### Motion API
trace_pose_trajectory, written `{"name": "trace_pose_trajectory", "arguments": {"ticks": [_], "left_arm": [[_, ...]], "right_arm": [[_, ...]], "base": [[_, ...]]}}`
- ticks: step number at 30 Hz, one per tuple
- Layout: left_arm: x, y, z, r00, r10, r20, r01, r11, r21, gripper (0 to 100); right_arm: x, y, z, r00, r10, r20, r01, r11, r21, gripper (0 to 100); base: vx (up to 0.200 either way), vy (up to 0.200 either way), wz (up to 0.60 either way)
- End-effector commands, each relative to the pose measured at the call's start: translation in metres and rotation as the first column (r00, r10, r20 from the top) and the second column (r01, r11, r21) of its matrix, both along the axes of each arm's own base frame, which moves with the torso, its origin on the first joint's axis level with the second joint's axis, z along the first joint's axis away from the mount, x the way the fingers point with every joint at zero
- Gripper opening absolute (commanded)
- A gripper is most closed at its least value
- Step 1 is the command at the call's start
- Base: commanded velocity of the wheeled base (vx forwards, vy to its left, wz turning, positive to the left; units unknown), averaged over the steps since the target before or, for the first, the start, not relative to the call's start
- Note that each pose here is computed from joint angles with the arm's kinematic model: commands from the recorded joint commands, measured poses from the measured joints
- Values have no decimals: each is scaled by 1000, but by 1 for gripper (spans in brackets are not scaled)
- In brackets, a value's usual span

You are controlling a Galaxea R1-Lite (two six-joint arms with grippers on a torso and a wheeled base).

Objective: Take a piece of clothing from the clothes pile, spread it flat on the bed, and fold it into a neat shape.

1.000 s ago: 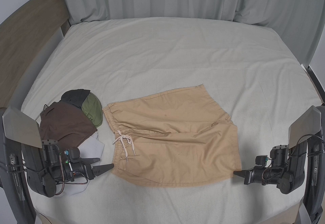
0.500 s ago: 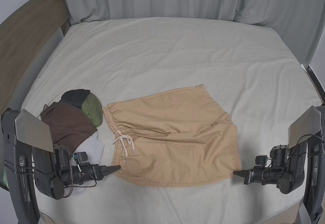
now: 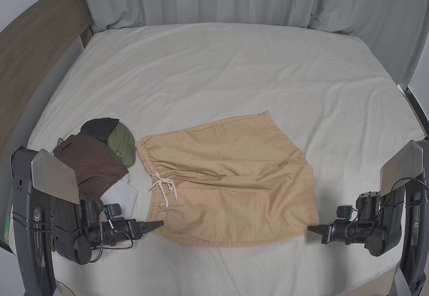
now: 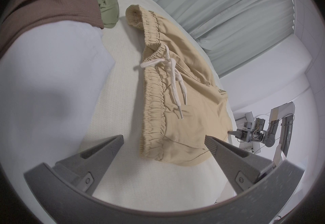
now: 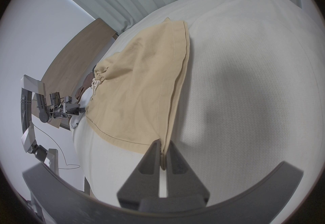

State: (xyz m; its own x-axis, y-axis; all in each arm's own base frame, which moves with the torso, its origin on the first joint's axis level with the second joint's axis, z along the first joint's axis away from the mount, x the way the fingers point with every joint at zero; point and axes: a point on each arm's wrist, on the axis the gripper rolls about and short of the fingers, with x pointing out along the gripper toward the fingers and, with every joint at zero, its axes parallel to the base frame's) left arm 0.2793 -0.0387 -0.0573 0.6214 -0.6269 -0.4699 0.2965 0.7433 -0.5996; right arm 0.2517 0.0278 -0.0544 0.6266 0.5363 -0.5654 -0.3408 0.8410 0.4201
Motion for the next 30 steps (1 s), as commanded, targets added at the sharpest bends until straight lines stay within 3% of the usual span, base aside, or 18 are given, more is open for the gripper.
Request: {"name": "trace_pose_trajectory", "arguments": {"ticks": [1, 8, 9, 30], "left_arm": [[0, -5, -2, 1000, -6, -14, 6, 1000, -11, 100], [4, -9, -2, 1000, 17, -13, -17, 1000, -5, 100], [4, -11, -2, 1000, 15, -11, -15, 1000, -6, 0], [-6, -7, -2, 999, 8, -36, -7, 1000, 6, 0]], "right_arm": [[0, 0, -1, 1000, 2, -4, -2, 1000, 0, 0], [0, 0, -1, 1000, 2, -4, -2, 1000, 0, 0], [0, 0, -1, 1000, 2, -3, -2, 1000, -1, 0], [-3, 1, 0, 1000, 7, -11, -7, 1000, -1, 0]], "base": [[0, 0, 0], [0, 0, 0], [0, 0, 0], [0, 0, 0]]}}
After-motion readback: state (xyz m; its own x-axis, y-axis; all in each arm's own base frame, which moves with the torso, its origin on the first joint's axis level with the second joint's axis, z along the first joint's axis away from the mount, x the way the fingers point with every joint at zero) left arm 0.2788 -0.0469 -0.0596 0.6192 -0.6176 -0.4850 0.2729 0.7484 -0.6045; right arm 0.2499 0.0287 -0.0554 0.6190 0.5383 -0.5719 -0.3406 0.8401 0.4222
